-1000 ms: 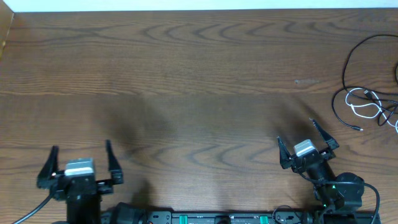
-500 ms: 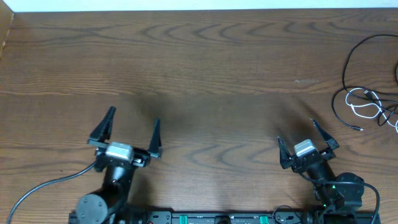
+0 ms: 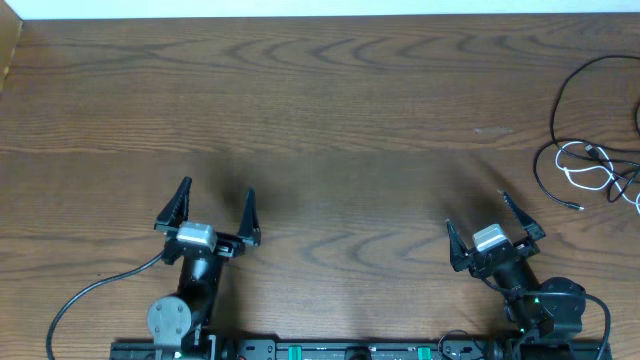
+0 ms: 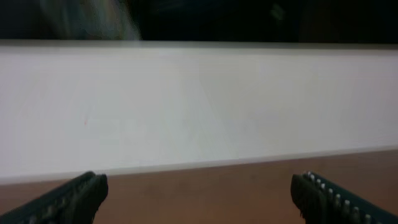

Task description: Untangle cables

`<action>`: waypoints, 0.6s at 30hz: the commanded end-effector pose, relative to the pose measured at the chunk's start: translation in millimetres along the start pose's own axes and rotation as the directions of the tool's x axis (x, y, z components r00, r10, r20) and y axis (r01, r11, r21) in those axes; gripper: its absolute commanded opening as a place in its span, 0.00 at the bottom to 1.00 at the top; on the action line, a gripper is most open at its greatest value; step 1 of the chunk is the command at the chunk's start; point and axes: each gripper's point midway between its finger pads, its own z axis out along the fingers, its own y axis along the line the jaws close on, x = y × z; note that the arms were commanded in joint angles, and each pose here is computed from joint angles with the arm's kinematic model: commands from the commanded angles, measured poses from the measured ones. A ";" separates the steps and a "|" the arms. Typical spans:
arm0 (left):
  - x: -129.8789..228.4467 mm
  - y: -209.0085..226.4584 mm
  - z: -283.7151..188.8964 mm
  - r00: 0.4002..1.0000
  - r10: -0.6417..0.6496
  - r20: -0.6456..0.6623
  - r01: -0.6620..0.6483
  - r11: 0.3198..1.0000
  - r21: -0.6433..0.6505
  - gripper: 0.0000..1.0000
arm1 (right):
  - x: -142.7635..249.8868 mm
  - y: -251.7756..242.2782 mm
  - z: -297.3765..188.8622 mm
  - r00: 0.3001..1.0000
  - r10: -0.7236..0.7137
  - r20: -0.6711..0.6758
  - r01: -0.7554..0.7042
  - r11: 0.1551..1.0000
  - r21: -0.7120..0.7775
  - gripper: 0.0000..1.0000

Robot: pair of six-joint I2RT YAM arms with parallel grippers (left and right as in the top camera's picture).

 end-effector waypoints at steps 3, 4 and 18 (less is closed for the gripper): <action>44.0 11.1 -6.4 0.986 -0.030 -0.166 0.022 0.999 -0.046 1.00 | 1.4 -0.1 0.0 1.000 0.013 -0.001 -0.013 1.000 0.003 0.99; 51.9 12.5 -8.9 0.980 -0.035 -0.198 0.025 0.998 -0.055 1.00 | 1.4 -0.1 0.0 1.000 0.013 -0.001 -0.013 1.000 0.003 0.99; 88.5 24.5 -26.8 0.938 -0.056 -0.342 0.010 0.991 -0.136 1.00 | 1.4 -0.1 0.0 1.000 0.013 -0.001 -0.013 1.000 0.003 0.99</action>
